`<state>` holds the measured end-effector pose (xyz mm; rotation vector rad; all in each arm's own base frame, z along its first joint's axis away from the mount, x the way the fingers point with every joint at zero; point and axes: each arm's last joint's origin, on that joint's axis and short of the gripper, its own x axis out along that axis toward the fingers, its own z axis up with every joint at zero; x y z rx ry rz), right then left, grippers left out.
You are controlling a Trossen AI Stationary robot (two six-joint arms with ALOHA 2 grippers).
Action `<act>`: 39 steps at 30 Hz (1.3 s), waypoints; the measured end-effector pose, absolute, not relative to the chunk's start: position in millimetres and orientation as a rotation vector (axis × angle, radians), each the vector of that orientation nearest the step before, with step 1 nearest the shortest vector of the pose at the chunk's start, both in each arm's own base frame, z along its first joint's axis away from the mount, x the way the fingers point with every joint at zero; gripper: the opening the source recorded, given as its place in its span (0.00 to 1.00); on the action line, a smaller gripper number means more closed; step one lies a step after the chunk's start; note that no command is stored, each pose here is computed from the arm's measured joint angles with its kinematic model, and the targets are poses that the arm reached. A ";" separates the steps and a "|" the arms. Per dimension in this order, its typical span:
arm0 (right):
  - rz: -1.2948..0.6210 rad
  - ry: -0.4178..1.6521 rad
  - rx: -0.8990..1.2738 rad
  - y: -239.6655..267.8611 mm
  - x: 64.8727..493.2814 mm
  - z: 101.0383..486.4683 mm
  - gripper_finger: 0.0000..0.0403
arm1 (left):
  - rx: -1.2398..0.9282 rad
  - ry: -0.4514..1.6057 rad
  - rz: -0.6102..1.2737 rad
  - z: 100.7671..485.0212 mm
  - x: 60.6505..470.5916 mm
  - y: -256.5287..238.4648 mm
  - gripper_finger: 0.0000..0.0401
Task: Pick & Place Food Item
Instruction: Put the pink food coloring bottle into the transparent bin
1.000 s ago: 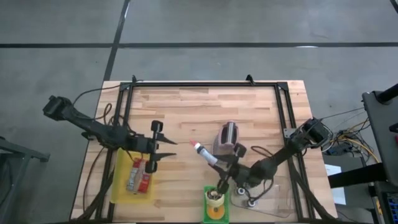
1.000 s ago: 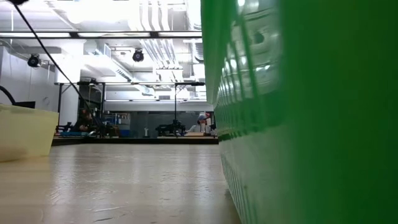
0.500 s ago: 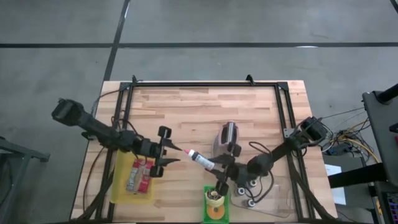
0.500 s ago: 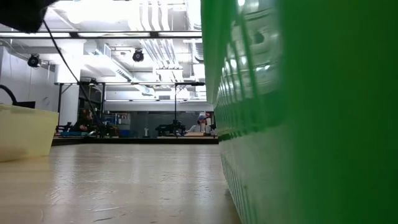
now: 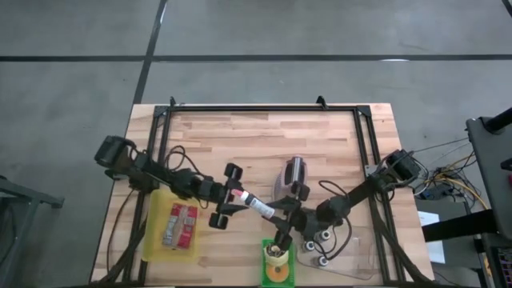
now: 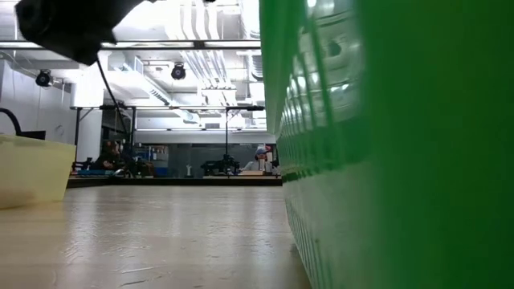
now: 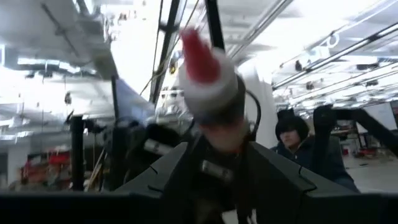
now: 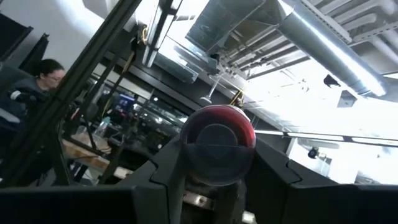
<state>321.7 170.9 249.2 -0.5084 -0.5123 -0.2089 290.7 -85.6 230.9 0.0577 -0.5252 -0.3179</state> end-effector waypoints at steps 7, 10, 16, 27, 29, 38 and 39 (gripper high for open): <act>-0.208 -0.515 -0.512 169.4 322.6 249.3 0.30 | 0.075 -0.564 -0.352 236.9 313.0 -92.6 0.41; -0.208 -0.516 -0.512 168.8 322.8 249.4 0.30 | 0.076 -0.578 -0.364 239.0 320.2 -94.9 0.41; -0.204 -0.522 -0.515 168.0 323.3 249.6 0.30 | 0.075 -0.600 -0.392 242.6 330.9 -98.8 0.41; -0.221 -0.512 -0.483 165.5 323.8 250.1 0.30 | 0.072 -0.610 -0.392 247.2 330.8 -98.5 0.41; -0.227 -0.507 -0.479 165.4 323.7 249.9 0.30 | 0.072 -0.609 -0.393 246.9 330.7 -98.5 0.41; -0.213 -0.466 -0.470 166.7 324.9 245.9 0.30 | 0.073 -0.624 -0.479 251.4 331.5 -101.1 0.41; -0.212 -0.464 -0.466 166.4 325.2 245.7 0.30 | 0.071 -0.626 -0.481 252.1 331.8 -101.2 0.41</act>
